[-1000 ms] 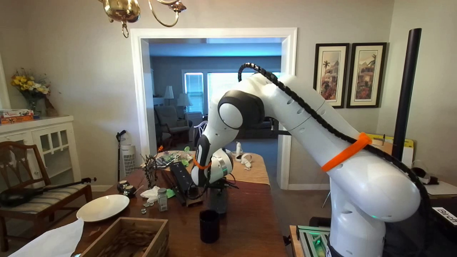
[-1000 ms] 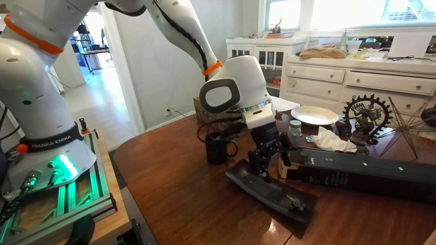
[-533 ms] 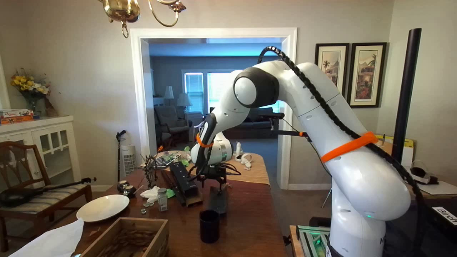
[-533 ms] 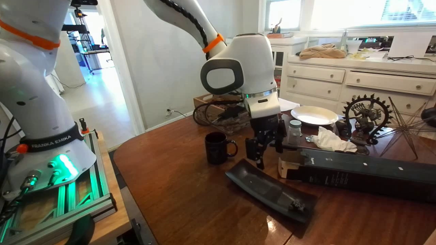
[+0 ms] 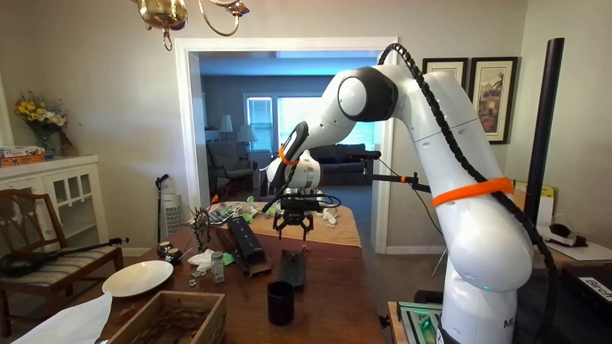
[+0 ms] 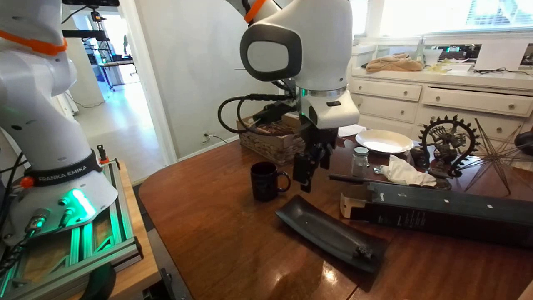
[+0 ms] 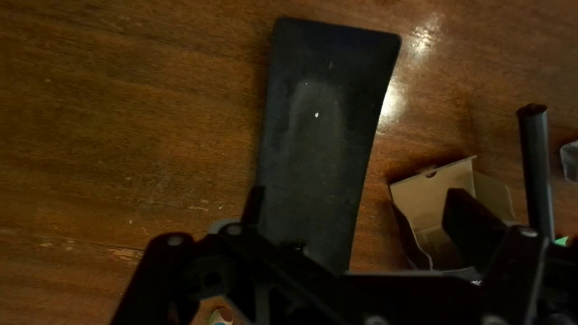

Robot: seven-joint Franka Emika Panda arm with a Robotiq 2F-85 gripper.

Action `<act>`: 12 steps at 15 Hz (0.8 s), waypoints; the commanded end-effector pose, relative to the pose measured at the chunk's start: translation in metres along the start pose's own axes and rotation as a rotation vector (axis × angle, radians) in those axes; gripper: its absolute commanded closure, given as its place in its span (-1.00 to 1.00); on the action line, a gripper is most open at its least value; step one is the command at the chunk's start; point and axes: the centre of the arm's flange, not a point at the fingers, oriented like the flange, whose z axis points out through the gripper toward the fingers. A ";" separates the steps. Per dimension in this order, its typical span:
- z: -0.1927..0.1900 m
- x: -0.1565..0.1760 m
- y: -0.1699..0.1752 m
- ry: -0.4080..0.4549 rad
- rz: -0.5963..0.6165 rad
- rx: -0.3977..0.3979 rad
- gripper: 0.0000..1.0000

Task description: Place the toy car on the black tray.

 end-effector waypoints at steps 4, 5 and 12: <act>-0.019 -0.002 0.027 -0.137 -0.314 0.022 -1.00; -0.020 -0.002 0.029 -0.144 -0.369 0.026 -1.00; -0.020 -0.007 0.034 -0.114 -0.721 -0.003 -1.00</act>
